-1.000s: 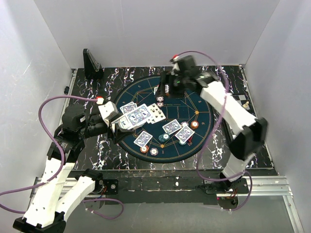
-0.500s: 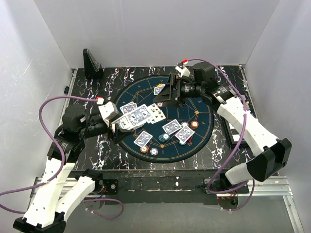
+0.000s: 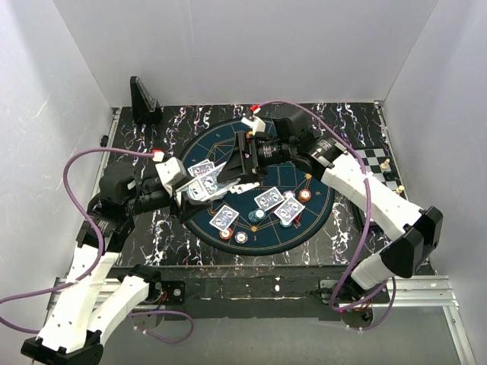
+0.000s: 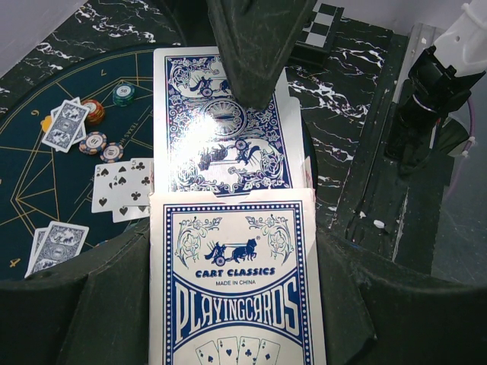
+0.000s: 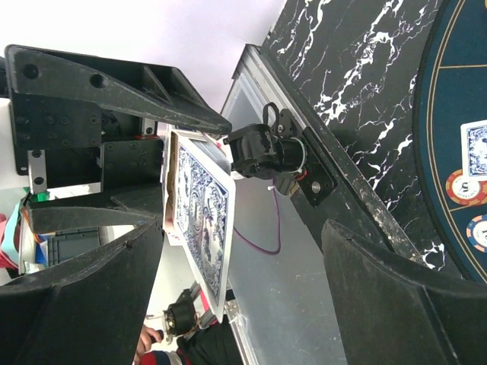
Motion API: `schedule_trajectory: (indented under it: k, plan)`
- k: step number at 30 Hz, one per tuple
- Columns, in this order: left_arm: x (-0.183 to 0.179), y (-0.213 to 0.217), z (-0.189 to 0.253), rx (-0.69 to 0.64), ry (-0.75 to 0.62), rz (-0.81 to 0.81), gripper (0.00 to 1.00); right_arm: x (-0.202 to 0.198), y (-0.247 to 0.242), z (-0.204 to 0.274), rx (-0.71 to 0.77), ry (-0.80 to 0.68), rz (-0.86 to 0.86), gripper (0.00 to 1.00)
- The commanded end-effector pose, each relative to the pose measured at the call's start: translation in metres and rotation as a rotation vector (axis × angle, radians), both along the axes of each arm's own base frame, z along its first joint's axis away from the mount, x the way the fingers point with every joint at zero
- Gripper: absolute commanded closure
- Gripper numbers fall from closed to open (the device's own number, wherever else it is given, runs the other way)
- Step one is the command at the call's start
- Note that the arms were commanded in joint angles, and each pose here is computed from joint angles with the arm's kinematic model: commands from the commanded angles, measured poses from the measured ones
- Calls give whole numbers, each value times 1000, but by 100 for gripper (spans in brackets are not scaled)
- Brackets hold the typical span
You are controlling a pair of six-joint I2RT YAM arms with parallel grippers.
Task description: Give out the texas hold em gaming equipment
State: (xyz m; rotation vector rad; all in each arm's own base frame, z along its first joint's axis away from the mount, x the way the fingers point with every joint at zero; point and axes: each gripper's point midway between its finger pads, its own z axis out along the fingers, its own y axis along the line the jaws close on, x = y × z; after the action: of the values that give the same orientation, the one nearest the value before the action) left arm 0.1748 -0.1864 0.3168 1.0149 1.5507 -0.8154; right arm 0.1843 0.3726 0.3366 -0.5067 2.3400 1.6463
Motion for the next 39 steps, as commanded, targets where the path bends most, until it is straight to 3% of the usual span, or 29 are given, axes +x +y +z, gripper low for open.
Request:
schedule_trajectory:
  k: [1, 18, 25, 32, 39]
  plan:
    - [-1, -3, 10, -22, -29, -17, 100, 2, 4, 10, 1, -47, 8, 9]
    - [-5, -2, 15, -33, -37, -18, 100, 17, -9, 13, -24, -85, -66, 8]
    - [-5, -2, 15, -34, -38, -18, 100, 19, -14, 22, 0, -91, -80, 30]
    - [-6, -2, 14, -30, -41, -18, 100, 22, -18, 32, 25, -114, -91, 37]
    - [-6, -1, 14, -29, -40, -16, 100, 28, -24, 42, 40, -140, -120, 51]
